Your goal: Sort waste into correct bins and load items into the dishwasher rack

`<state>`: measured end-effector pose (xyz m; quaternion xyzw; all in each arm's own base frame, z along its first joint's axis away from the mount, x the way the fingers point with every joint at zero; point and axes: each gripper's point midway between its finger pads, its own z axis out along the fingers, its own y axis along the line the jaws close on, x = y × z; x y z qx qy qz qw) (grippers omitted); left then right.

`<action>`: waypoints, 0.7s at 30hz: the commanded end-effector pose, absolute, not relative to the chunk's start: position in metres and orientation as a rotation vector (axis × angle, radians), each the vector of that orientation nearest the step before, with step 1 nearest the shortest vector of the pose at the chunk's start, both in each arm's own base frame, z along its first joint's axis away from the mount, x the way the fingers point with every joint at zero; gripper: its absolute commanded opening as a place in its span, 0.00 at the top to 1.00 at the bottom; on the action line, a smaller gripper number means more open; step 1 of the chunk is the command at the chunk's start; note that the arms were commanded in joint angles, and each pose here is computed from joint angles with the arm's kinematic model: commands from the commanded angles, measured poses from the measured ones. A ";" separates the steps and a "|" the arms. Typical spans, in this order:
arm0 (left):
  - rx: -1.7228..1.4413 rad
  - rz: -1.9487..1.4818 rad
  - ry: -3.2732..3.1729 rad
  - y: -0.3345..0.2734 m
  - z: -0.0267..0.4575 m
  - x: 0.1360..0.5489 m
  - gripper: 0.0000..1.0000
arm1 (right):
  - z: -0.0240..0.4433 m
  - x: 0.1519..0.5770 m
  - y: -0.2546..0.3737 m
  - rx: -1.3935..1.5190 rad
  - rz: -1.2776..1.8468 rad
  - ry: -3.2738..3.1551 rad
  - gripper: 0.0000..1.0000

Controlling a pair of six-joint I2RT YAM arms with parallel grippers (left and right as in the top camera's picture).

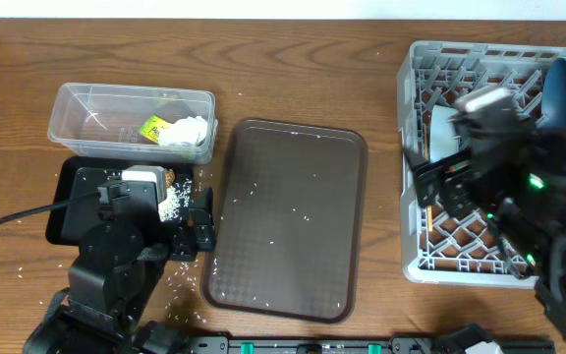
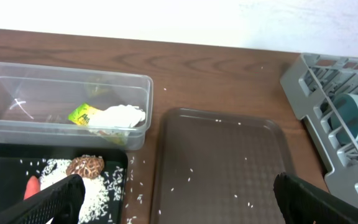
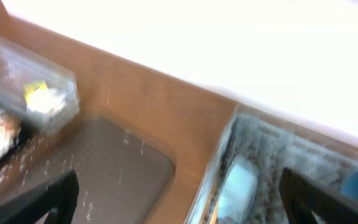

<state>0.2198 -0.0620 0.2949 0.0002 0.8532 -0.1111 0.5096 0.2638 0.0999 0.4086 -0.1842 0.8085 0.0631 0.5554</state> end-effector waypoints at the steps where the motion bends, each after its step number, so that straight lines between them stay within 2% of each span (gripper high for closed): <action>1: 0.005 -0.245 2.048 -0.059 0.298 0.220 0.02 | 0.393 0.257 0.101 -0.502 0.180 1.832 0.01; 11: 0.005 -0.245 2.048 -0.059 0.298 0.220 0.02 | 0.273 0.230 0.089 -0.473 0.253 1.814 0.01; 21: 0.005 -0.245 2.048 -0.059 0.298 0.220 0.02 | 0.198 0.214 0.075 -0.392 0.231 1.703 0.01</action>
